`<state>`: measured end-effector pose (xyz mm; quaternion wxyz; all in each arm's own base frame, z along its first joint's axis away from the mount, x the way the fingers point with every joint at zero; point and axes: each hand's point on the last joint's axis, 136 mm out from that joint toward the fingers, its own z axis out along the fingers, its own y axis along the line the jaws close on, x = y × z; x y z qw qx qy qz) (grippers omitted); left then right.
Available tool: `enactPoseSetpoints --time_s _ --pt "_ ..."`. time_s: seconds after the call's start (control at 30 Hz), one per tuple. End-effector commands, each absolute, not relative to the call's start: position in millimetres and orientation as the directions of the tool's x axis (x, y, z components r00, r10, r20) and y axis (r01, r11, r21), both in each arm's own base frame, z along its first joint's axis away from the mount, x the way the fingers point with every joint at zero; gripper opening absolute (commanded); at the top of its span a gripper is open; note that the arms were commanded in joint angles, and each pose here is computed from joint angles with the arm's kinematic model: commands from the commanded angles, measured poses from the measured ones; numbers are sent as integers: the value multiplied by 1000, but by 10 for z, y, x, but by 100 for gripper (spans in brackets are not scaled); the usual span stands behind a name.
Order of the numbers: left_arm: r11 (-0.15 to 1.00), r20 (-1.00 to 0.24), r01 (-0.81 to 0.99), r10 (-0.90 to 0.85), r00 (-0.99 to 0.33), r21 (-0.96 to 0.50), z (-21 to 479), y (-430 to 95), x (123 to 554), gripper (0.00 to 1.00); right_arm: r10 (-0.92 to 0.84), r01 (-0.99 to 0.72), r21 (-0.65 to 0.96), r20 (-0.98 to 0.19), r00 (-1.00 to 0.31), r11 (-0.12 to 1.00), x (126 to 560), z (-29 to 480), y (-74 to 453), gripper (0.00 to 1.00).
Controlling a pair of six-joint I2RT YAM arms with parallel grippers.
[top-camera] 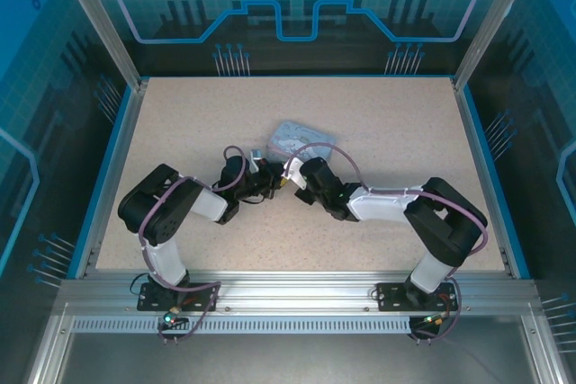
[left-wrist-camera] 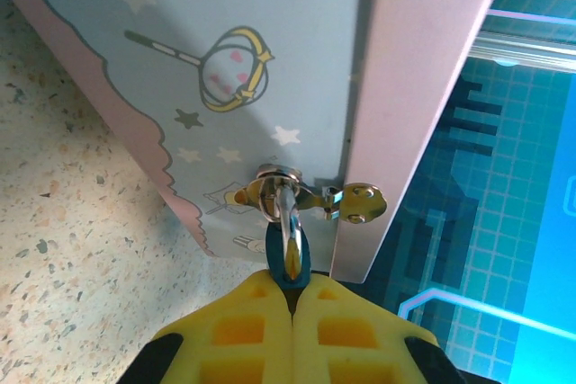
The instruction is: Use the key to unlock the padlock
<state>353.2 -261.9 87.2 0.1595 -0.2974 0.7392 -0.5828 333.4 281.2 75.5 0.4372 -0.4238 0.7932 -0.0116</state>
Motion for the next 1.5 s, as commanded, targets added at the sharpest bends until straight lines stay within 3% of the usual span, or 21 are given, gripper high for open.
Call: enactPoseSetpoints --time_s 0.0,0.3,0.53,0.77,1.0,1.23,1.27,1.4,1.47 --pt "122 94 -206 -598 -796 -971 1042 -2670 3506 0 -580 -695 -259 -768 -273 671 3335 934 2951 0" --pt "123 96 -209 -597 -796 -970 1011 -2672 3495 0 -466 -706 -55 -786 -406 706 3318 843 2929 0" --pt "124 99 -214 -601 -793 -969 964 -2664 3496 0 -487 -707 -63 -768 -417 705 3292 794 2886 1" --pt "192 64 -226 -610 -790 -955 821 -2606 3463 0 -525 -688 -114 -737 -425 717 3189 761 2658 36" --pt "282 41 -261 -604 -796 -923 554 -2566 3398 0 -468 -664 -55 -753 -463 746 3109 922 2499 52" --pt "370 7 -267 -575 -818 -890 393 -2648 3360 0 -380 -530 -14 -713 -589 848 3307 1018 2243 58" --pt "383 -2 -265 -572 -821 -885 386 -2654 3362 2 -358 -502 2 -700 -618 865 3338 1003 2203 60" --pt "408 -33 -245 -565 -824 -879 426 -2634 3362 31 -246 -409 99 -663 -707 907 3466 1031 2127 65" --pt "420 -59 -220 -557 -828 -880 511 -2628 3359 40 -186 -376 164 -651 -736 912 3502 1046 2110 72"
